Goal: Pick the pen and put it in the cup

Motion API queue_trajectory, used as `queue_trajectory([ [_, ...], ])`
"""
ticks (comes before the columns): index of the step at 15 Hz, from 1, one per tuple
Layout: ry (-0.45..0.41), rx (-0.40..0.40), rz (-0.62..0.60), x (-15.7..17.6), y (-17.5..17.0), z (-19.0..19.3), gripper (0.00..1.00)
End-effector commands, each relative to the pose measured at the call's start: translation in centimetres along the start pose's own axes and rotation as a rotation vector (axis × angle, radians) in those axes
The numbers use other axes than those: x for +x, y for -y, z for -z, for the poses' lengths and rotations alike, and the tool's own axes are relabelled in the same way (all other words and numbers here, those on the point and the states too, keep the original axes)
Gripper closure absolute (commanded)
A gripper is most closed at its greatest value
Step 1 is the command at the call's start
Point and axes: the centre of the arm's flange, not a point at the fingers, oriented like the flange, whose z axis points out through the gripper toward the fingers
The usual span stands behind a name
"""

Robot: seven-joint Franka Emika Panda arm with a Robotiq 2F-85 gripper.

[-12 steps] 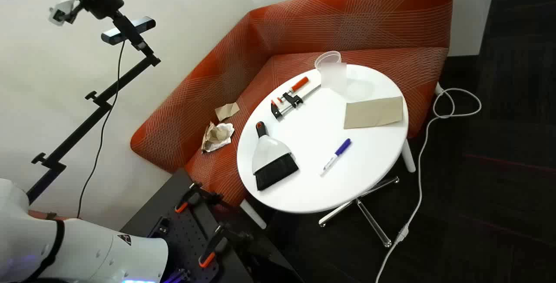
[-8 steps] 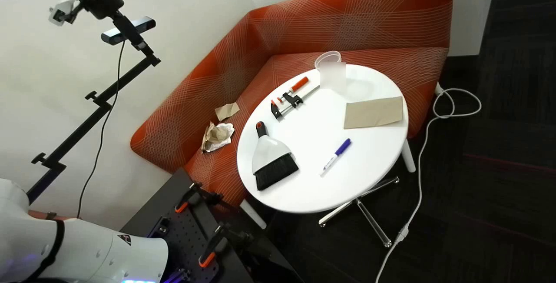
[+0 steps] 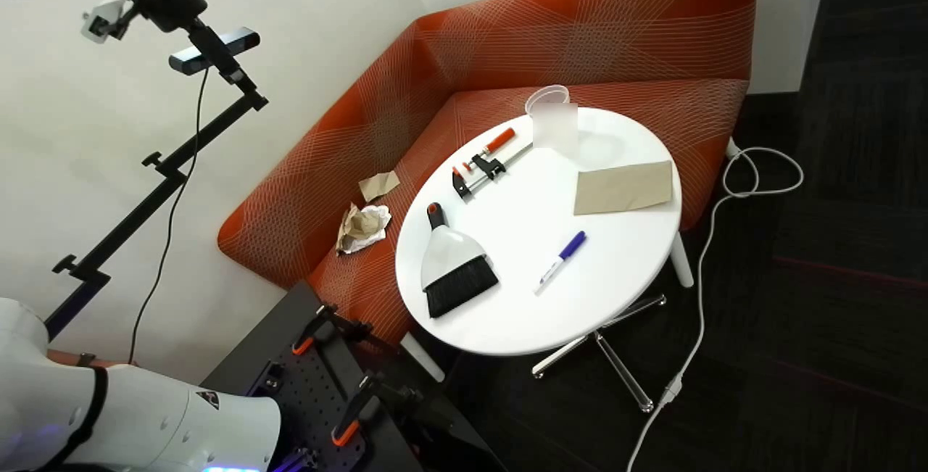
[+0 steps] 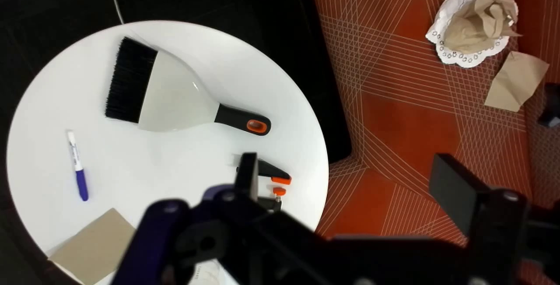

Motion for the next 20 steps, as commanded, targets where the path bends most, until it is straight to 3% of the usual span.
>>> queue_trajectory([
  [1,0.005,-0.026,-0.021,1.9,-0.5,-0.5,0.00],
  [10,0.101,-0.207,-0.101,9.1,-8.4,-6.3,0.00],
  [20,0.167,-0.302,-0.291,10.0,-16.9,-8.9,0.00],
])
